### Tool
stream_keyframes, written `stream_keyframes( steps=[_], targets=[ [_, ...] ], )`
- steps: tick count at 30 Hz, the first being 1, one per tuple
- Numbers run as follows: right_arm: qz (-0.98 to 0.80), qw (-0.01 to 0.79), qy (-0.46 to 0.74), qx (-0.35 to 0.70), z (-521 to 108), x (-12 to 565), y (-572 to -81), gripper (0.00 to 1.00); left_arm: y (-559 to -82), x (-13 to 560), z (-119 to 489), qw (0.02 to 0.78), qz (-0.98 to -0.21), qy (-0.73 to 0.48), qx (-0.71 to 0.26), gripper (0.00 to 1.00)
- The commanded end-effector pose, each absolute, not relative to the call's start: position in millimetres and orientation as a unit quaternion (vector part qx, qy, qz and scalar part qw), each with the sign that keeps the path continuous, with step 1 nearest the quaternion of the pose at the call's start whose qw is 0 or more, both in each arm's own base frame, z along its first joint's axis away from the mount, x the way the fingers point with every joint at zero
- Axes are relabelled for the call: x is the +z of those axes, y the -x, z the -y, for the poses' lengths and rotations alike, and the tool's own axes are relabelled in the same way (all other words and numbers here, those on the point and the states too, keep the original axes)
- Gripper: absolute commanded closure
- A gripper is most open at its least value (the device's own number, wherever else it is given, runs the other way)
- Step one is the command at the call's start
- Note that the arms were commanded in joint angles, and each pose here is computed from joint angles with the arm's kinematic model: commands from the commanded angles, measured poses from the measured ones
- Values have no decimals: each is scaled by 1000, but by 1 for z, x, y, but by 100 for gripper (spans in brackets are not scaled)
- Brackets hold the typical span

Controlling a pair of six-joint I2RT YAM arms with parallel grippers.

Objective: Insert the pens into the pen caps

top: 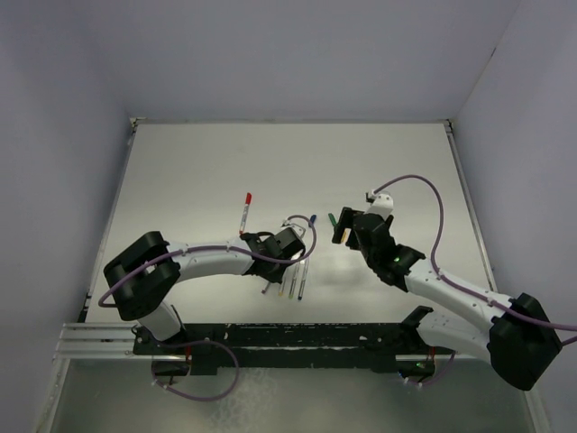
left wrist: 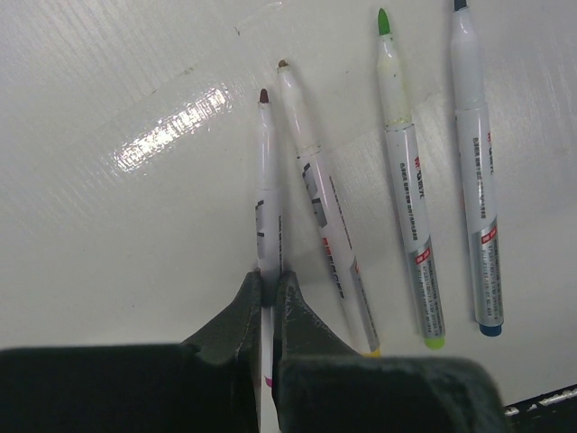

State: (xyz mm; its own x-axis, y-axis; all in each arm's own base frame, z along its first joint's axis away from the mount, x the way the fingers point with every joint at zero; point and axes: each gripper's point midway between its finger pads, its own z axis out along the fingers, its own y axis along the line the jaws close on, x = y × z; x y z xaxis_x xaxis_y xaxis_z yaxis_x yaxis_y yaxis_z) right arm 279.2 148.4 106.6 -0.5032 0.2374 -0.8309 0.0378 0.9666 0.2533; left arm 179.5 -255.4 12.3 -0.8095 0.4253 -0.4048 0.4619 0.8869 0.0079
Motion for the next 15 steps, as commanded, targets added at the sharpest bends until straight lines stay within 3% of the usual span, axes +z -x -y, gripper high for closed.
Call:
stream_keyframes(
  steps=[1,15],
  targets=[
    [-840,525,-112,80,-138,135,-292,13,-154,-10,224,141,-960,-243,0,100],
    [-836,535,-119,18,-112,150,-326,6,-180,46,236,228,-945,-232,-25,100]
  ],
)
